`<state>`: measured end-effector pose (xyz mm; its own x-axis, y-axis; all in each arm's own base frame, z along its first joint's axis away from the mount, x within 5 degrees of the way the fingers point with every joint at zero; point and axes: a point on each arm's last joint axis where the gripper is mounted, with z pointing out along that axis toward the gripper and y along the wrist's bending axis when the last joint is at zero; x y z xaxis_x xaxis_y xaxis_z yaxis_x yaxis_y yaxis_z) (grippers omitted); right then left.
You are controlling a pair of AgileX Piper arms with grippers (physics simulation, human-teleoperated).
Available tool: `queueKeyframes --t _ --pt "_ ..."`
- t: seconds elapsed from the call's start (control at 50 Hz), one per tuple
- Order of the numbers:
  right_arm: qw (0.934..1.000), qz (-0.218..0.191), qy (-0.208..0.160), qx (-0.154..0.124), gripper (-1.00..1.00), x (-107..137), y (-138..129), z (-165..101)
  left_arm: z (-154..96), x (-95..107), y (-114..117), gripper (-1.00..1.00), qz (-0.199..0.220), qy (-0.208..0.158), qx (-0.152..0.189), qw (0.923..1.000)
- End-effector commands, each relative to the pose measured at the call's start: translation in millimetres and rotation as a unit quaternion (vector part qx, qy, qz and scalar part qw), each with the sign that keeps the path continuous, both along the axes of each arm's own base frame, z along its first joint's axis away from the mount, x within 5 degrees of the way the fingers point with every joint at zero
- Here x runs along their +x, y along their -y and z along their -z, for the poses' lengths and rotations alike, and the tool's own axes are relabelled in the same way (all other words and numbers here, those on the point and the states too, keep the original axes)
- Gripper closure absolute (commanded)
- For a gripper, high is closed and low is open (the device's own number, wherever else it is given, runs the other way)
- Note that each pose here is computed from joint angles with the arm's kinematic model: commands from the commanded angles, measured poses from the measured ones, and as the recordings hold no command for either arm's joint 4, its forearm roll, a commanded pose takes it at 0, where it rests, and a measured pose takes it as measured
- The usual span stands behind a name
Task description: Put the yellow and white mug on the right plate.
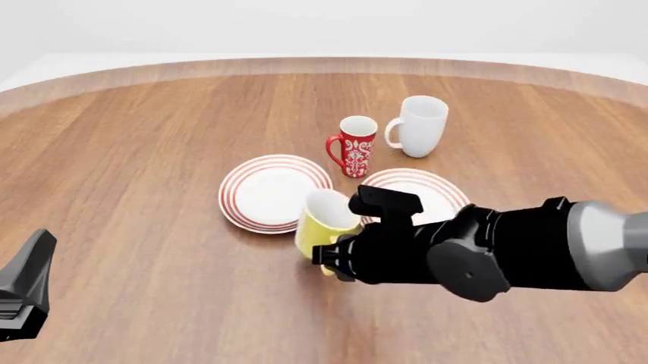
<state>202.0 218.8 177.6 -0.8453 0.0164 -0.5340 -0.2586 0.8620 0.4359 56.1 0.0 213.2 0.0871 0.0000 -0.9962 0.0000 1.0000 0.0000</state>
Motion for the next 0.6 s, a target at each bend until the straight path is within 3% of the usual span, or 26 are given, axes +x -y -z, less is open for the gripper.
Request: queueKeyframes --t 0.02,0.42,0.6 --pt "0.9999 0.0 0.017 -0.003 1.0 2 10 -16 0 0 0 -1.0 0.0 0.0 0.0 1.0" --pt "0.9988 -0.013 0.044 -0.019 1.0 10 17 -45 0 0 0 -1.0 0.0 0.0 0.0 1.0" --pt "0.9967 -0.016 0.064 -0.047 1.0 20 33 -59 0 0 0 -1.0 0.0 0.0 0.0 1.0"
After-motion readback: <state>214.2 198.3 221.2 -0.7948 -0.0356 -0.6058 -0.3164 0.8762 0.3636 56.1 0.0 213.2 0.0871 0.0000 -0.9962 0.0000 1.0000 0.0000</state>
